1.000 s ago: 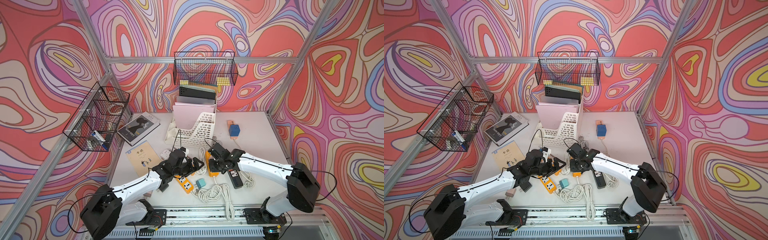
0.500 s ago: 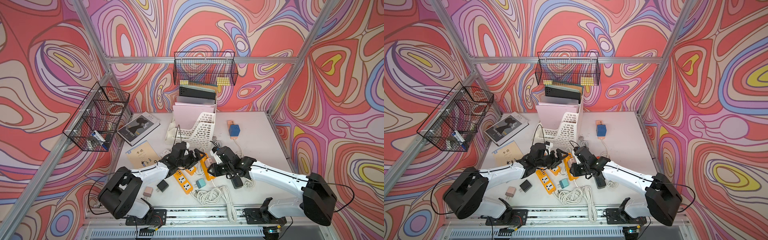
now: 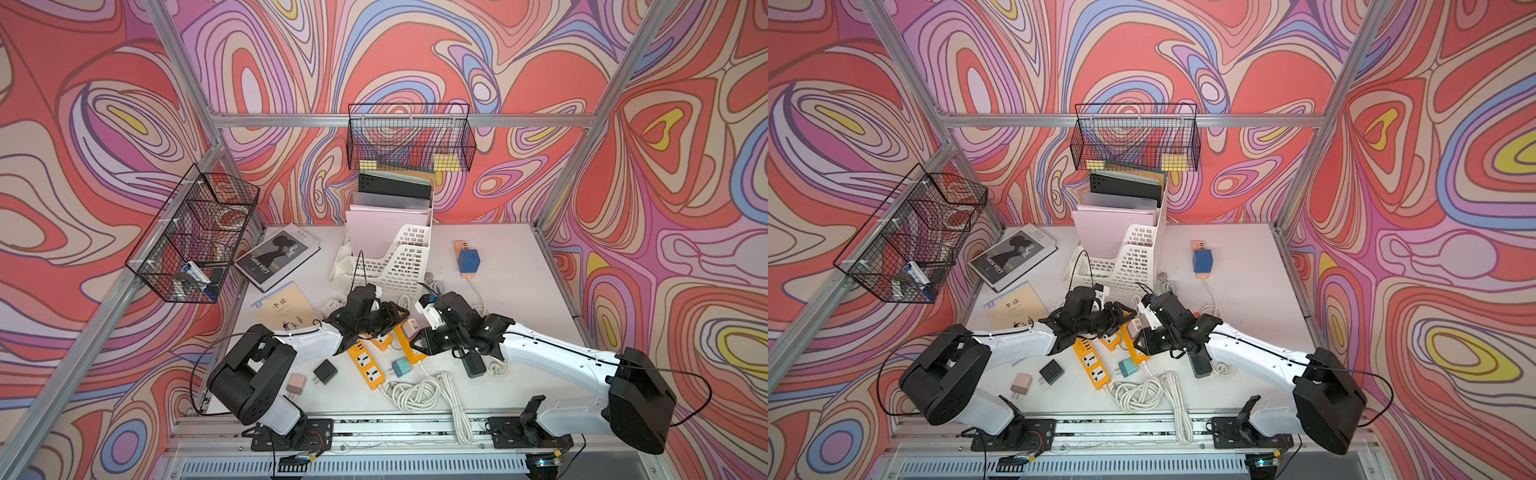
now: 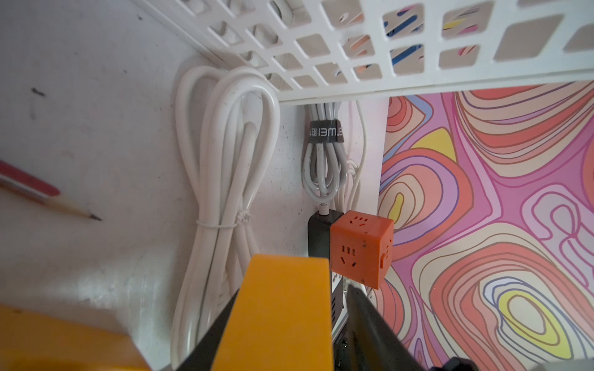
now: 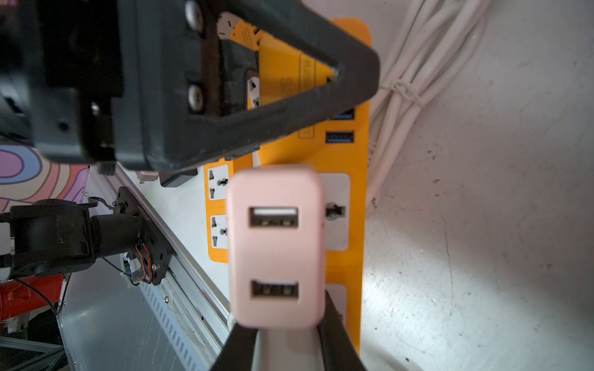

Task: Pull the plug off the socket
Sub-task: Adjust the socket at the center of the board.

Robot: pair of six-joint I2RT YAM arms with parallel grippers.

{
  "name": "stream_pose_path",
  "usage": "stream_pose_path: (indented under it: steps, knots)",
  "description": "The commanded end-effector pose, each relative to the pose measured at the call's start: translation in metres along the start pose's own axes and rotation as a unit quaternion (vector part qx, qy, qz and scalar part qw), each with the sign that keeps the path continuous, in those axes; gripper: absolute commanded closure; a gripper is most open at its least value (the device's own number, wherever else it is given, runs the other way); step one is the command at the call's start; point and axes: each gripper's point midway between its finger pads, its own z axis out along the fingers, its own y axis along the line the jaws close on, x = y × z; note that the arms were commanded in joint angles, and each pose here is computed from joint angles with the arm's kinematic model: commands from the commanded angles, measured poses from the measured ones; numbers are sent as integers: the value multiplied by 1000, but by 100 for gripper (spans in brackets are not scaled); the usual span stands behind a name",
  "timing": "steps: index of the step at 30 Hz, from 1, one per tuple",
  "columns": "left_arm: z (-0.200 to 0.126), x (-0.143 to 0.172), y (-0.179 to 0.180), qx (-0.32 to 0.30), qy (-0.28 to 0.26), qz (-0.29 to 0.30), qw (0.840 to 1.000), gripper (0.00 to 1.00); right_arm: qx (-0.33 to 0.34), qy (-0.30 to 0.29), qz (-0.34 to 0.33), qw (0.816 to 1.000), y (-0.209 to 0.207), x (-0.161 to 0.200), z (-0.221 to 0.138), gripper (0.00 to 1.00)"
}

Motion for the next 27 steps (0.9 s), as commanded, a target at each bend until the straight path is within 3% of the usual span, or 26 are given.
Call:
stream_pose_path:
  steps: [1, 6, 9, 12, 14, 16, 19, 22, 27]
  knots:
    - [-8, -5, -9, 20, -21, 3, 1000, 69, -35, -25, -9, 999, 13, -17, -2, 87]
    - [-20, -8, 0, -29, -33, 54, 998, 89, -47, -24, 2, 999, 13, -27, -8, 87]
    - [-30, -9, 13, -90, -33, 96, 991, 92, -32, -22, 10, 999, -3, -32, -18, 87]
    - [-39, -14, 25, -128, -42, 99, 986, 95, -38, -28, -6, 999, -5, -30, -28, 87]
    - [-37, -15, 20, -104, -44, 88, 990, 95, -45, -34, -9, 998, -2, -30, -33, 87]
    - [-30, -17, 1, -44, -48, 81, 995, 95, -9, -54, 5, 998, -14, -32, -38, 86]
    - [-13, -20, -35, 53, -38, 60, 996, 95, 64, -140, 49, 987, -39, -48, -62, 84]
    - [7, -22, -69, 120, -26, 55, 991, 96, 81, -222, 82, 968, -47, -59, -89, 83]
    - [57, -9, -87, 125, 5, 80, 989, 97, 123, -267, 111, 949, -64, -56, -116, 82]
